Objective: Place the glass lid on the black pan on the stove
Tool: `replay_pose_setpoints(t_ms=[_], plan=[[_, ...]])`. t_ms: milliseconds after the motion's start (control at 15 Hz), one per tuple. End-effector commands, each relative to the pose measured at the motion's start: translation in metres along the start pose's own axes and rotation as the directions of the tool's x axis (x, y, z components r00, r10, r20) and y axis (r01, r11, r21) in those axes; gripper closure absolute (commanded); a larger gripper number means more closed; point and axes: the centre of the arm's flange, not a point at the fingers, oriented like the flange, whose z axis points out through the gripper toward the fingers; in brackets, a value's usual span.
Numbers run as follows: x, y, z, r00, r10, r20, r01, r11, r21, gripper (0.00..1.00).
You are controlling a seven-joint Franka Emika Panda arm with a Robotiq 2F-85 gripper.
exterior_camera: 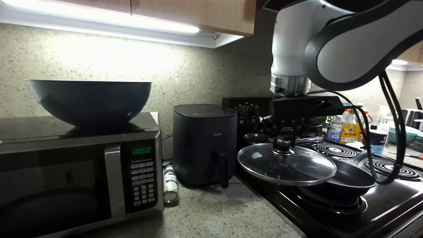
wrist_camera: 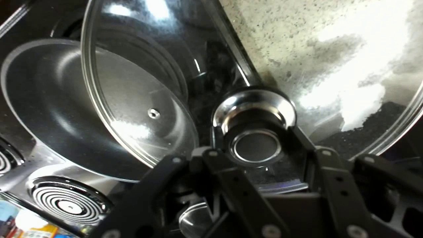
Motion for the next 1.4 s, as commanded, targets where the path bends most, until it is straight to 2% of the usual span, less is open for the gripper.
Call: replay_pose_setpoints(t_ms=[0, 267, 333, 467, 733, 1000, 1133, 1200, 1333], plan=[[-0.001, 0.007, 0.003, 1.000, 0.016, 0.004, -0.016, 1.000, -0.012, 0.51], [-0.006, 0.013, 0.011, 1.000, 0.020, 0.016, -0.020, 0.999, -0.030, 0.51], [-0.006, 0.006, 0.010, 1.000, 0.018, 0.009, -0.018, 0.999, -0.031, 0.76], [0.009, 0.014, 0.009, 0.995, 0.096, -0.011, -0.096, 0.995, -0.019, 0.76], [0.041, 0.066, 0.015, 0.949, 0.316, 0.004, -0.316, 0.949, -0.013, 0.76], [0.064, 0.107, 0.041, 0.865, 0.496, 0.079, -0.496, 0.868, -0.024, 0.76], [0.070, 0.108, 0.052, 0.819, 0.564, 0.103, -0.568, 0.823, 0.002, 0.76], [0.069, 0.111, 0.053, 0.862, 0.498, 0.100, -0.496, 0.867, -0.045, 0.51], [0.071, 0.111, 0.059, 0.841, 0.530, 0.109, -0.530, 0.847, -0.034, 0.51]])
